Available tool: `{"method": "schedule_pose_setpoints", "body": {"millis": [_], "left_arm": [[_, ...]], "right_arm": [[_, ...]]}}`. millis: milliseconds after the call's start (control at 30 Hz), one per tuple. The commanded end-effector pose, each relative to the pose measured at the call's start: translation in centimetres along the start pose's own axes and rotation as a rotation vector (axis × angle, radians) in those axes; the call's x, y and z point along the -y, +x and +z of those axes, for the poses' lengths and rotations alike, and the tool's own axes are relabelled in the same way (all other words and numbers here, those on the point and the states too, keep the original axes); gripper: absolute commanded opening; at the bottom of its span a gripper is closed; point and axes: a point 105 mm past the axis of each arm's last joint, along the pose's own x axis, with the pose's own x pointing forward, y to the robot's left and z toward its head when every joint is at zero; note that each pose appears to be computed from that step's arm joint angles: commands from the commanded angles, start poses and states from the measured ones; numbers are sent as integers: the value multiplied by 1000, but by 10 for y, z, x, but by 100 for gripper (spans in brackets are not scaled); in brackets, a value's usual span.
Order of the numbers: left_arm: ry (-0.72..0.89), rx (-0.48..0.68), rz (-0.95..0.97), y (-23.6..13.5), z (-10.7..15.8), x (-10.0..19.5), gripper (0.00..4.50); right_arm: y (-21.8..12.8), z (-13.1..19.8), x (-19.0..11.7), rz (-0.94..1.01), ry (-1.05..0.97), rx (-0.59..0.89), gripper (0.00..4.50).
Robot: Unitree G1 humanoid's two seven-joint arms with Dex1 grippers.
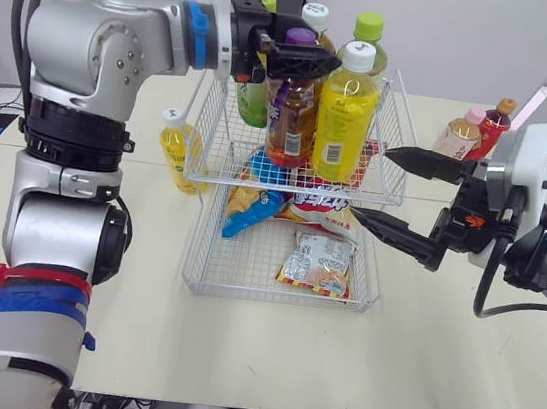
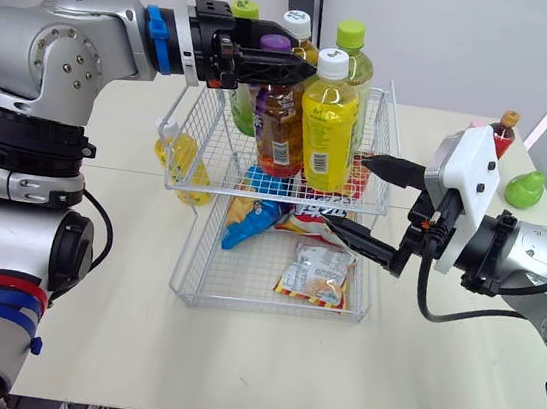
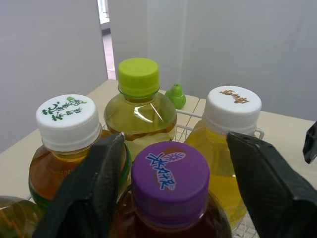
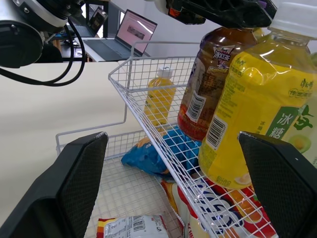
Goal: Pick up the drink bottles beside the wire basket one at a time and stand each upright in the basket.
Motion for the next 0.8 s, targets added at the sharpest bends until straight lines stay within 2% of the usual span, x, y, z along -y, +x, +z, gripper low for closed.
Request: {"method": "schedule_pose_setpoints", "body": {"millis": [33, 133, 300, 567, 800], "left_arm": [[87, 66, -9, -12, 29, 6, 448], [112, 76, -4, -21, 33, 5, 448], [149, 85, 99, -57, 40, -7, 448], [163, 116, 193, -111, 51, -3, 448], [161, 125, 408, -165, 49, -15, 448]], "right_arm": [[-15, 22, 9, -32, -68, 42, 450], [-17, 22, 10, -31, -68, 38, 450], [-20, 19, 7, -17, -69, 15, 450], [-15, 17, 2, 27, -59, 25, 450], [-11, 15, 0, 62, -52, 40, 450]]}}
